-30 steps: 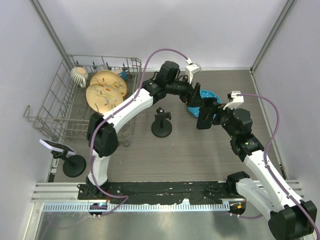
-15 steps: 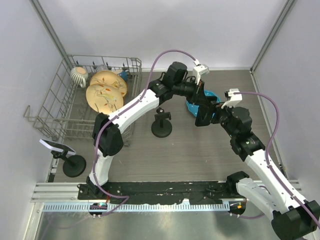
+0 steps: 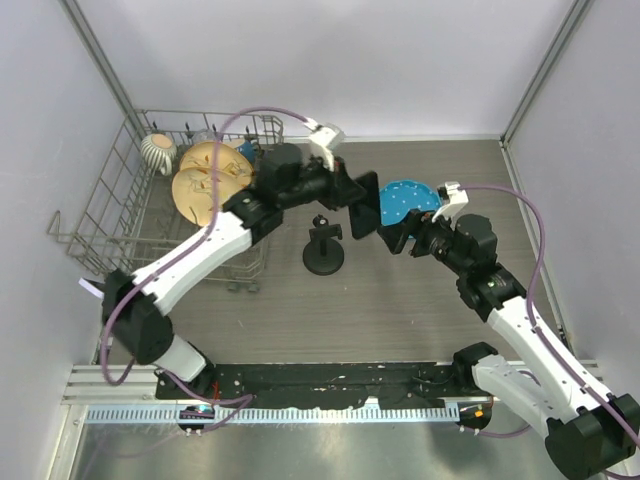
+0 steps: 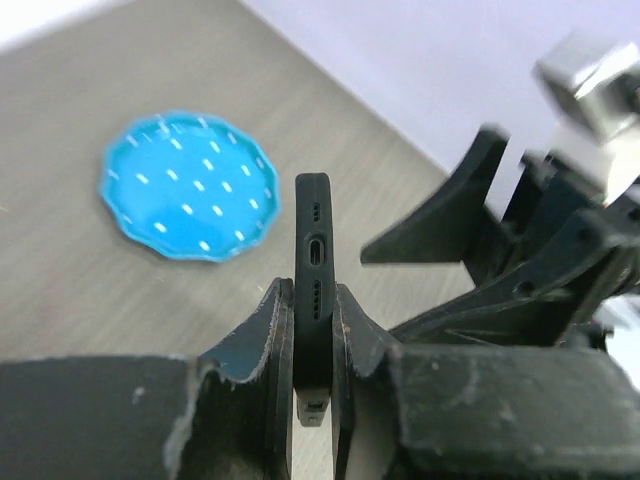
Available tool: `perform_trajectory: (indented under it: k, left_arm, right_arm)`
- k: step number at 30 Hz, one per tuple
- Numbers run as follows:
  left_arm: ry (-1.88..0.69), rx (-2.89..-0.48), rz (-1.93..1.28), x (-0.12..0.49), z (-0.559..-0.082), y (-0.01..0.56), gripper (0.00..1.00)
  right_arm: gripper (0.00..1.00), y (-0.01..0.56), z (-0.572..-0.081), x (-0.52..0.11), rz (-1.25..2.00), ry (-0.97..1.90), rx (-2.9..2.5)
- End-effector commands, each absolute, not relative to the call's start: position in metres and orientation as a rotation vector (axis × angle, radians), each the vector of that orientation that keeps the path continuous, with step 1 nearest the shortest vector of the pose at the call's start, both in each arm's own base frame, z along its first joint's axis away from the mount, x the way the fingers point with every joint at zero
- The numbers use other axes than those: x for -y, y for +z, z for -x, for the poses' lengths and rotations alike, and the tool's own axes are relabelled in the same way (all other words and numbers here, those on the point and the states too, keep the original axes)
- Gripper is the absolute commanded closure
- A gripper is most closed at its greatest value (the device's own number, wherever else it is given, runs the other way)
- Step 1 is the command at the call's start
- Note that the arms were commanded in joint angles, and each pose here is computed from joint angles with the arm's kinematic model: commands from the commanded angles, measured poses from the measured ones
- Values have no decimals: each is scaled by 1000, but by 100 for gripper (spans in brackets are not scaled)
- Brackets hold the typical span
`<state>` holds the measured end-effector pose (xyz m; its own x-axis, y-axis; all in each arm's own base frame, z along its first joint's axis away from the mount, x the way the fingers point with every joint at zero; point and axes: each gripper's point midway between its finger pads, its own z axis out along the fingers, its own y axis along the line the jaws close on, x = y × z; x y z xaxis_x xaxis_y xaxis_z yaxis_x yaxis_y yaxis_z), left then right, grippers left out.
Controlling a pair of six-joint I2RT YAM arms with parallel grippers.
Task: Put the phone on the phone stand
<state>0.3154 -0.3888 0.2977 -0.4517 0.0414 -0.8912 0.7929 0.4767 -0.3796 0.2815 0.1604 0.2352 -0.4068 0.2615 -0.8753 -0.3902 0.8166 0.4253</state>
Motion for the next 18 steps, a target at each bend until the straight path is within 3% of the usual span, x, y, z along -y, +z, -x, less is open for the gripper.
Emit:
perform_trajectory:
  k: [1, 11, 18]
  left_arm:
    - [-1077, -1385, -478, 342, -311, 437, 100]
    - [-1310, -1128, -302, 291, -248, 493, 100]
    - [-1476, -1059, -194, 277, -227, 502, 100]
  right_arm:
    - [16, 262, -267, -185, 138, 932, -1763]
    - [16, 349, -218, -218, 254, 1415, -1306]
    - [17, 366, -191, -231, 317, 1598, -1177]
